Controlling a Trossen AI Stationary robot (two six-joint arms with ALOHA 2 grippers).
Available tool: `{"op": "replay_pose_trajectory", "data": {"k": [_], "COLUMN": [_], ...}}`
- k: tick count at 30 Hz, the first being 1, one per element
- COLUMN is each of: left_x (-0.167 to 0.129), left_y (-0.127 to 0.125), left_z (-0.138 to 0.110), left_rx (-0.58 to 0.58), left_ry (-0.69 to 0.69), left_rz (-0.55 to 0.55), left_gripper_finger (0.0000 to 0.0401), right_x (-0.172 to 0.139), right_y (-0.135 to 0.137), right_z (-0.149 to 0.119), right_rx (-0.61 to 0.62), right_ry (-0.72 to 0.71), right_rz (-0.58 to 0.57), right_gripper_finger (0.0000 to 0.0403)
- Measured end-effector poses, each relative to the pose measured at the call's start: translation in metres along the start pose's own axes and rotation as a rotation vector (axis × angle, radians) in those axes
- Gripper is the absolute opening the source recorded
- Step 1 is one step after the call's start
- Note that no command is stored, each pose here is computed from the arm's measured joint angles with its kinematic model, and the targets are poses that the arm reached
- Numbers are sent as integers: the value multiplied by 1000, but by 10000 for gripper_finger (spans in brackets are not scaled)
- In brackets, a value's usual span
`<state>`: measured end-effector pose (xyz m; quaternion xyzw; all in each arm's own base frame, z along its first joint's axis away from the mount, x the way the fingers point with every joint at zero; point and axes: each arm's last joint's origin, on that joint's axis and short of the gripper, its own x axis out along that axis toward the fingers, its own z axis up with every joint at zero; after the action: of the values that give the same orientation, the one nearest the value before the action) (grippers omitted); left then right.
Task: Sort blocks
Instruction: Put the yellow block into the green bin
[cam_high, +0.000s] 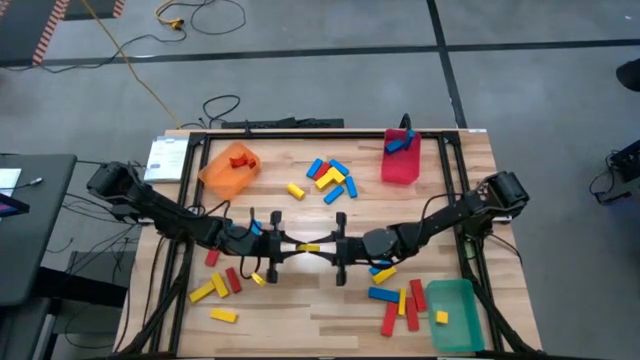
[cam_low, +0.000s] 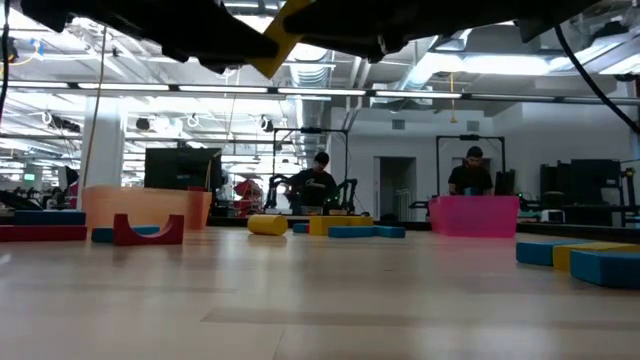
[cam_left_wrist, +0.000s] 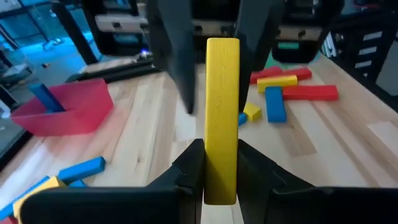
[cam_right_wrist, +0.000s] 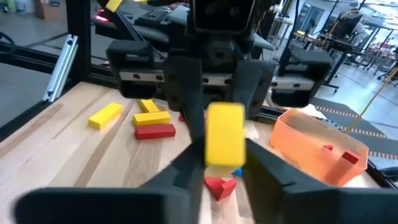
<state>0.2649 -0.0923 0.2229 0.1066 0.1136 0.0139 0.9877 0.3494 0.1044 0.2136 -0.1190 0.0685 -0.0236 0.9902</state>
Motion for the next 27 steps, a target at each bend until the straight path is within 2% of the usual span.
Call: {"op": "replay_pose_trajectory", "data": {"k": [5,15,21,27], "left_x": [1,1,2,3], "left_y": [2,3,3,8], "left_z": [-1,0,-2,-2], "left_rx": [10,28,46,57], "left_ry": [13,3,14,17], "left_rz": [8,-4,-10,11], "left_gripper_finger": [57,63,114,180], "right_x": [-1,-9,-37,-90], "right_y": [2,15,28,39], "right_z": [0,4,15,36], "right_rx": [-3,-2,36,120], "right_ry": [4,13,130,228], "right_rz": [5,17,-7,-56], "right_gripper_finger": [39,39,39,39]}}
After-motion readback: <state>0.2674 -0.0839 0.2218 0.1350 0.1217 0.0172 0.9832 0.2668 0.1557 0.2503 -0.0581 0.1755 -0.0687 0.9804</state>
